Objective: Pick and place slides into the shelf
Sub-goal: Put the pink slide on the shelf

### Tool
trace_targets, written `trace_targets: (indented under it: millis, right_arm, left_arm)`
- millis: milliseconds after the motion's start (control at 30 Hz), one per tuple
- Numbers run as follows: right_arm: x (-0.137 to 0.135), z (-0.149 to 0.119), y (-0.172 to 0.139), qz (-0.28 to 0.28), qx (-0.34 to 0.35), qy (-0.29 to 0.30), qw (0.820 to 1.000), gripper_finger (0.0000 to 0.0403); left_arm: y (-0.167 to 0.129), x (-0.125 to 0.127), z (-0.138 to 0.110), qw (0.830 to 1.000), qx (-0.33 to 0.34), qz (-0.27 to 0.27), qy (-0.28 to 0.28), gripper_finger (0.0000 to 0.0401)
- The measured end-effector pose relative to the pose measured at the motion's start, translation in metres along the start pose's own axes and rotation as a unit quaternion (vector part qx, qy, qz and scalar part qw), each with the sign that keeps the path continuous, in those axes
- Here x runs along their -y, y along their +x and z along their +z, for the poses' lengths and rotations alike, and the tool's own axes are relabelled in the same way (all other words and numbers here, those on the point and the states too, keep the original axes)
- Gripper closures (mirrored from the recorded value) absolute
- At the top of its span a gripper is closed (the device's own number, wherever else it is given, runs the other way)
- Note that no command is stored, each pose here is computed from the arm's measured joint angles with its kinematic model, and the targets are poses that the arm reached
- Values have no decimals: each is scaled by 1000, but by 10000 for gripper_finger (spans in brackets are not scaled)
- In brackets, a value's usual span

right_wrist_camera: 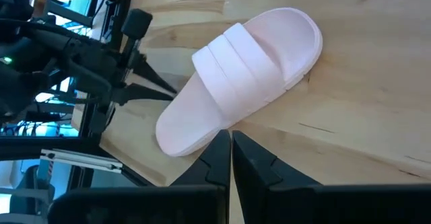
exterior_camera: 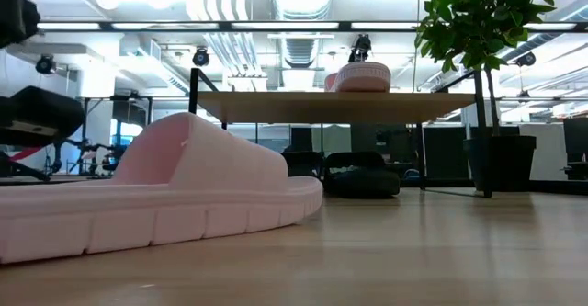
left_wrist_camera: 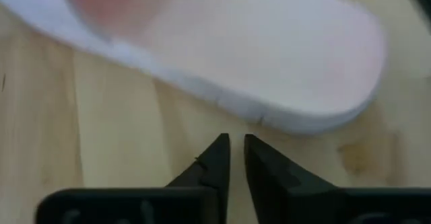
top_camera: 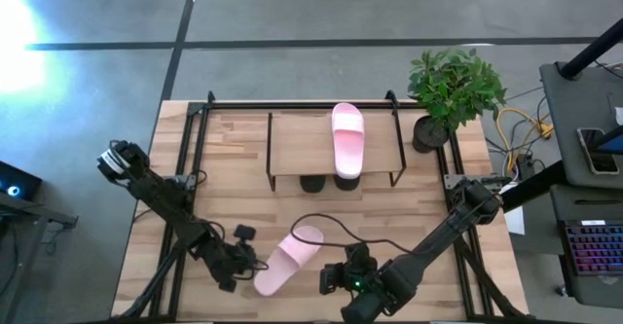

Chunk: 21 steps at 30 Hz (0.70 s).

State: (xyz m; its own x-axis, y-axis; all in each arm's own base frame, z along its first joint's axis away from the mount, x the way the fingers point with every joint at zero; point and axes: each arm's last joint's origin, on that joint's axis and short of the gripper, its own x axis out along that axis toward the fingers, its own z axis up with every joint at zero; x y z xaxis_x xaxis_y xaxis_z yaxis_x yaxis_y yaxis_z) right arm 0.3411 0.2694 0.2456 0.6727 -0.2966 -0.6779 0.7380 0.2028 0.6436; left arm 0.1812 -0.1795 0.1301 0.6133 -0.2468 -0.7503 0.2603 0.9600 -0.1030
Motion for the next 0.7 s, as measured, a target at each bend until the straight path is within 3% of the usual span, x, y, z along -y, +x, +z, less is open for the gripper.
trace_targets:
  millis: [133, 467, 700]
  right_arm:
    - [0, 1, 1, -1, 1, -1, 1000, 394]
    - [0, 1, 2, -1, 2, -1, 1000, 394]
    - [0, 1, 2, -2, 2, -5, 1000, 394]
  left_arm:
    - [2, 4, 5, 1000, 20, -18, -5, 398]
    - [14, 16, 20, 998, 53, -43, -19, 393]
    - [31, 23, 38, 998, 65, -8, -14, 393]
